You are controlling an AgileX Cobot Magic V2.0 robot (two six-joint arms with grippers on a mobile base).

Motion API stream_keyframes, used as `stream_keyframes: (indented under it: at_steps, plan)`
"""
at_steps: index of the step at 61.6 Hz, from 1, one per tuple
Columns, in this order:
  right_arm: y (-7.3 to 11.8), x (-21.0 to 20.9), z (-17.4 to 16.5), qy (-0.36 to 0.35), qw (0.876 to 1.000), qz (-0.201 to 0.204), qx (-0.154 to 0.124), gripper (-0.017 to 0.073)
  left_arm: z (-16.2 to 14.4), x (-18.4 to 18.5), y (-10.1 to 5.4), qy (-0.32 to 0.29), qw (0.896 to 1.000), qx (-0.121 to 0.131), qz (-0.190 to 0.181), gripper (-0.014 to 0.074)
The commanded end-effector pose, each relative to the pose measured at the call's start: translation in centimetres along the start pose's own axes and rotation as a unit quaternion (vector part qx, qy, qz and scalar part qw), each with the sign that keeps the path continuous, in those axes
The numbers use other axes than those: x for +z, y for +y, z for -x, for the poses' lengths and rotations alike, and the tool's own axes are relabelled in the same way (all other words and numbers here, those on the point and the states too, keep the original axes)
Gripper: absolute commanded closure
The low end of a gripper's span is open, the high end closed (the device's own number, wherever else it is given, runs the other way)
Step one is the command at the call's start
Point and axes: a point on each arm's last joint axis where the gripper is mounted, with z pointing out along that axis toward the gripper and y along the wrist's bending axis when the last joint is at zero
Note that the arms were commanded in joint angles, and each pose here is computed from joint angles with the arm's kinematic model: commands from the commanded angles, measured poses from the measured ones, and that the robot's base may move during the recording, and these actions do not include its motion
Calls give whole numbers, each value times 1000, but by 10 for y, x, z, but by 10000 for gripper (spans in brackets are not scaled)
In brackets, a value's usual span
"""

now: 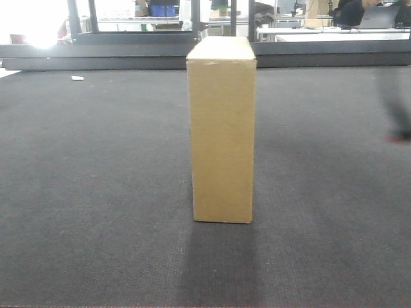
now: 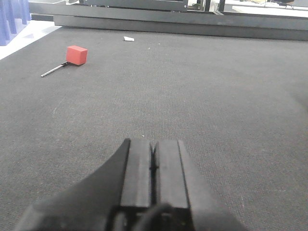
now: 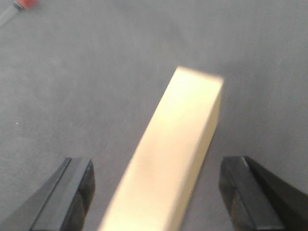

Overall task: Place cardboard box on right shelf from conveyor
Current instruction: 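Lower the right gripper over the tan box and close on it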

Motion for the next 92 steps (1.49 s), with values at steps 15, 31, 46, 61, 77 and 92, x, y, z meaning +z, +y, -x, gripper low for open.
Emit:
stream_keyframes:
  at_steps: [15, 31, 46, 61, 77, 92]
  plan:
    - [32, 26, 12, 3, 994, -95, 52, -65, 6, -1, 0, -46, 999, -3, 0, 710]
    - [35, 45, 5, 16, 990, -126, 70, -65, 6, -1, 0, -46, 999, -3, 0, 710]
    - [35, 58, 1, 26, 988, -134, 74, -65, 6, -1, 0, -46, 999, -3, 0, 710]
    - [31, 69, 1, 34, 986, -143, 75, -65, 6, -1, 0, -46, 999, -3, 0, 710]
    - [25, 85, -5, 55, 983, -158, 77, -65, 6, -1, 0, -46, 999, -3, 0, 710]
    - [22, 104, -19, 83, 982, -142, 88, -46, 6, -1, 0, -46, 999, -3, 0, 710]
